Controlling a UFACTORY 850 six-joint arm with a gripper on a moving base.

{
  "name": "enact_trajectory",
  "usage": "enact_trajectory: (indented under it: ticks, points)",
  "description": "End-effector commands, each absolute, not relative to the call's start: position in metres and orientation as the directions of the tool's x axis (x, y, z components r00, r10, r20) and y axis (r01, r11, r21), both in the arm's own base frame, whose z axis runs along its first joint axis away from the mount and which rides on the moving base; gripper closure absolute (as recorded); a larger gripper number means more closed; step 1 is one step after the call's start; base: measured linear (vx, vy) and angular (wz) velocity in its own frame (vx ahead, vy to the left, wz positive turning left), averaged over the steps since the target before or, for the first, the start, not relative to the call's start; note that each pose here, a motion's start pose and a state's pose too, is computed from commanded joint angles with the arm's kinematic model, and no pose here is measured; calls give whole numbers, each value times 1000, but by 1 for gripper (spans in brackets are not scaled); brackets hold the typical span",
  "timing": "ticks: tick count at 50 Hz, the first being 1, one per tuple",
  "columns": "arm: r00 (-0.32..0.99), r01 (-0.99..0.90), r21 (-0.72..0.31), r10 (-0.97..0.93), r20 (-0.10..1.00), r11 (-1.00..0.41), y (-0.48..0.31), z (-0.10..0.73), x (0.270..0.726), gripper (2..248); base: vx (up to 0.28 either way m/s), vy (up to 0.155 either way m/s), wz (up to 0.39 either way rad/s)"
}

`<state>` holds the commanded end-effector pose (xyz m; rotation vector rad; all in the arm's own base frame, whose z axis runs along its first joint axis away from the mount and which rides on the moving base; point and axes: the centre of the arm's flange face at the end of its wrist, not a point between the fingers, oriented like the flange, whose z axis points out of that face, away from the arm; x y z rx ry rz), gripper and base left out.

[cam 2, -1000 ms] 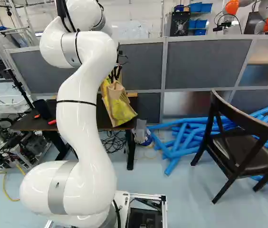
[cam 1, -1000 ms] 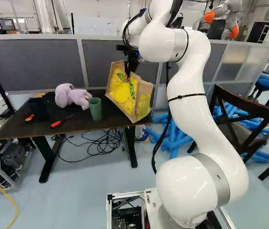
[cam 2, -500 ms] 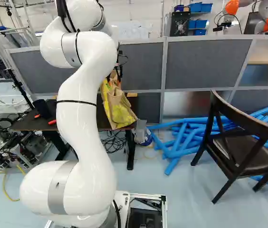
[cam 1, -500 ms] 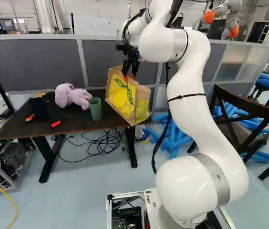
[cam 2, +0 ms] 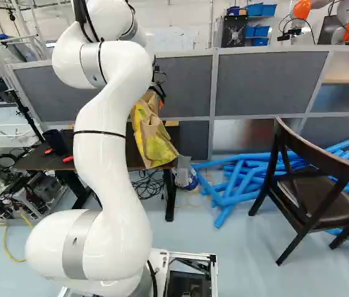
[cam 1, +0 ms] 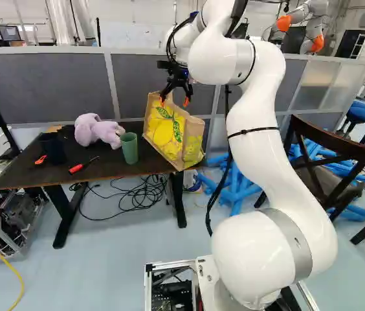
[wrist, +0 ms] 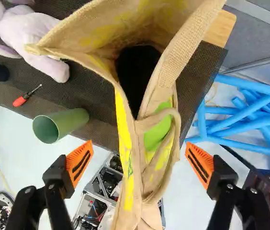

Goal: Pick up the bag on the ground and place it on the table

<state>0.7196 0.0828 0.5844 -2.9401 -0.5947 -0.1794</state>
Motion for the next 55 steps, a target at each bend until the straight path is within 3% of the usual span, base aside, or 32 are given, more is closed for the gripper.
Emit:
enact_trajectory:
  ticks: [55]
  points:
    - [906,405,-100,384,178,-909,79,663,658,3,0,0,0]
